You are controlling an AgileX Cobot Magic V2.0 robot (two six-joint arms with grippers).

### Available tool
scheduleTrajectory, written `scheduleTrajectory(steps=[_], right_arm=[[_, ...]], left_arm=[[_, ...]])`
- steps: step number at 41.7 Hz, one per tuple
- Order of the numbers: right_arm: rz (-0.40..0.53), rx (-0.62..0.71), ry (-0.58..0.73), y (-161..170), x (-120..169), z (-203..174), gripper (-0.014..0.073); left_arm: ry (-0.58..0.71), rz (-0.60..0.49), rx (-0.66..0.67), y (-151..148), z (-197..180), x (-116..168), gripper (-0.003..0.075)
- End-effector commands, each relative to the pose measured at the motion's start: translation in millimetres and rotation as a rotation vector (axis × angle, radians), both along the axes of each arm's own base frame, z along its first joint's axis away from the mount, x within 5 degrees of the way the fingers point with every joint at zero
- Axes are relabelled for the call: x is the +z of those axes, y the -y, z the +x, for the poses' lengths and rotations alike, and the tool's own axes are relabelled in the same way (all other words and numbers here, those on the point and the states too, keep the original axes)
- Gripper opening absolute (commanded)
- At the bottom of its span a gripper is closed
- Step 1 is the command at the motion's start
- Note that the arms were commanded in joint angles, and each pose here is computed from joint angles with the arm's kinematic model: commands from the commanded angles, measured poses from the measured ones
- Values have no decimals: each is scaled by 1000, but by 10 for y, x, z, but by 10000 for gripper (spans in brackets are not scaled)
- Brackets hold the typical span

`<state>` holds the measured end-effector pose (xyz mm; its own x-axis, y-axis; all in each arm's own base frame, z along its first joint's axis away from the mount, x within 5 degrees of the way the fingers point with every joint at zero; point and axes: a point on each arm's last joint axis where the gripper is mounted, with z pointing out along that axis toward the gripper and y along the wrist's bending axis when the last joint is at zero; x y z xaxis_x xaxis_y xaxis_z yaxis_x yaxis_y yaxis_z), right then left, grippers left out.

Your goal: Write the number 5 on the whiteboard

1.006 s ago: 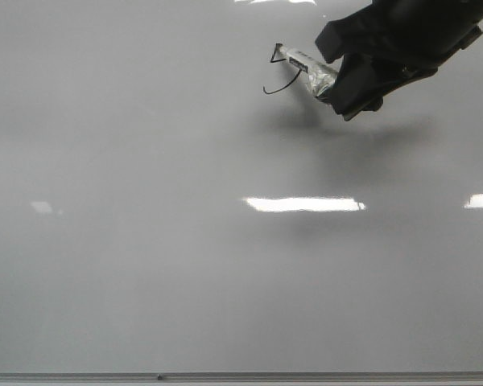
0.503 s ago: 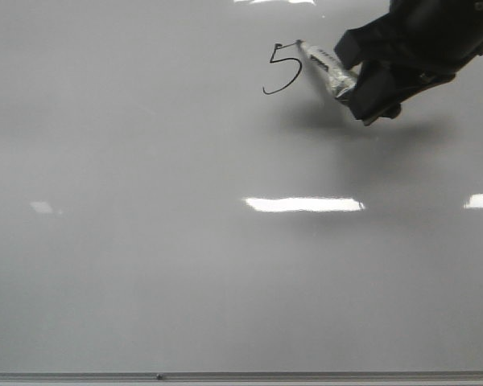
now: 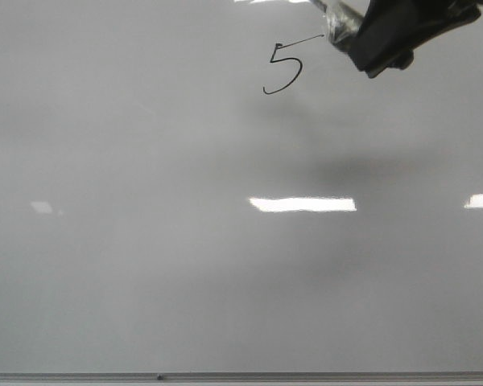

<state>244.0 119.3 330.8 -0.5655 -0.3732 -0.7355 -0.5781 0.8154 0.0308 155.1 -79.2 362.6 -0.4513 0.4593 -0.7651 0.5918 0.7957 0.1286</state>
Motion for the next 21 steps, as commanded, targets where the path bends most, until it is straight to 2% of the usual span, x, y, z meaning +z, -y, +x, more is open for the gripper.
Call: scheduleTrajectory(steps=[1,8,13,21], right_arm=[[-30,111,18,22,262,-300,-61],[-164,355,-40,74,277,-668,-61],[-120,499,-32,48,346,-852,-61],[-77,643,-38,-5,370,-965,-61]], left_arm=[[119,-45,-85,94,-31,197,461],[120,-20,-309,332,-162,244,478],[84,-1,-488,637,-219,264,593],[85,42,-705,1143,-270,297,608]])
